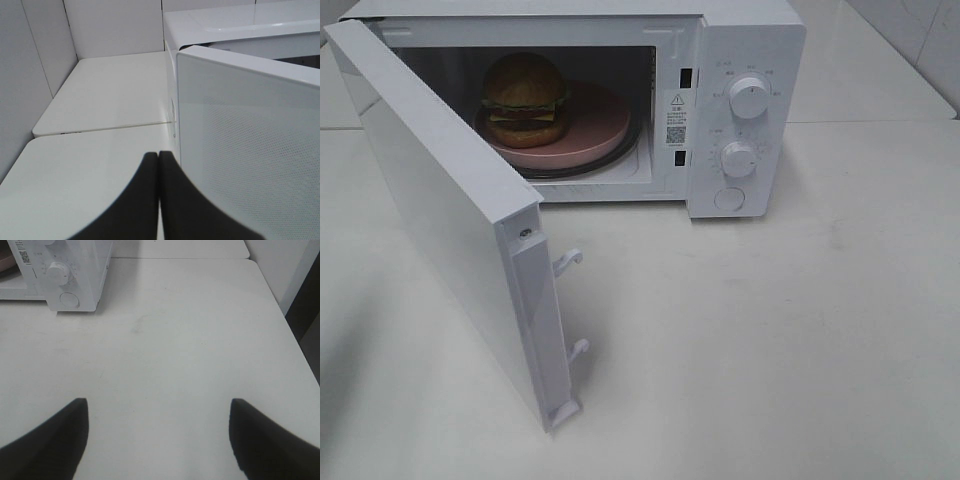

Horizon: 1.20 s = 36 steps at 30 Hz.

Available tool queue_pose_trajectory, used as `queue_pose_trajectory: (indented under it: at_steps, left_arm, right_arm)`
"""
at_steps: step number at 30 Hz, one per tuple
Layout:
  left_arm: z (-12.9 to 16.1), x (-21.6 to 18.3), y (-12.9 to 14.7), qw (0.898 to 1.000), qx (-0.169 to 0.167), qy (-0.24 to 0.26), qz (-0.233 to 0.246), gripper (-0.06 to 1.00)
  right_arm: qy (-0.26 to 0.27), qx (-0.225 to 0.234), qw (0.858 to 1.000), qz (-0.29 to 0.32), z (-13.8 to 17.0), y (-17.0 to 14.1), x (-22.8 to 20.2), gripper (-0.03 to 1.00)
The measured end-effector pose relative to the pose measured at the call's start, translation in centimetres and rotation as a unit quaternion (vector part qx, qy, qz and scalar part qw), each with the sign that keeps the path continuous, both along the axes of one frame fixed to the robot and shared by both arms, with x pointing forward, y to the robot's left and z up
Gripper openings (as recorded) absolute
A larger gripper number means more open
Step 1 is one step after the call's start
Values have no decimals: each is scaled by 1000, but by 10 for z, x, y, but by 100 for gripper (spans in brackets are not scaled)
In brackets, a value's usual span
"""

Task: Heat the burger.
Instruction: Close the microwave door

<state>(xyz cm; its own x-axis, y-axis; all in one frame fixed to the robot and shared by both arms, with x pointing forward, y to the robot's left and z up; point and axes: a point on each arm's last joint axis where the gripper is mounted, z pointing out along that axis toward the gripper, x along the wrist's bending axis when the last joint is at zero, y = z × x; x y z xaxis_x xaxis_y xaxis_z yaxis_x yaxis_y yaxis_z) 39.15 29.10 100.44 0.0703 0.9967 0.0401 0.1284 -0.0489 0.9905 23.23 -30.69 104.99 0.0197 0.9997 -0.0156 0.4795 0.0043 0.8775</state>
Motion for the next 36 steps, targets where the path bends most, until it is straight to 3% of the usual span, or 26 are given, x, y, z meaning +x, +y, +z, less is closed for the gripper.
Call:
queue_pose_trajectory:
  at_steps: [5, 8, 10, 13, 16, 21, 36]
  left_arm:
    - [-16, 17, -8, 999, -18, 24, -36, 0]
    - [-18, 19, -10, 998, -19, 25, -47, 0]
    - [-25, 27, -20, 995, -25, 17, -94, 0]
    - [-29, 32, -25, 992, -32, 9, -119, 0]
    - [-31, 34, -27, 992, -35, 10, -125, 0]
    - [-35, 47, -53, 983, -42, 17, -179, 0]
    - [-44, 56, -99, 984, -32, 33, -172, 0]
  right_arm:
    - [0, 0, 1000, 0, 0, 0, 0, 76]
    - [0, 0, 1000, 0, 0, 0, 0, 76]
    - [0, 0, 1000, 0, 0, 0, 0, 76]
    - [0, 0, 1000, 0, 0, 0, 0, 76]
    - [0, 0, 1000, 0, 0, 0, 0, 76]
    - [0, 0, 1000, 0, 0, 0, 0, 76]
    - [0, 0, 1000, 0, 0, 0, 0, 76]
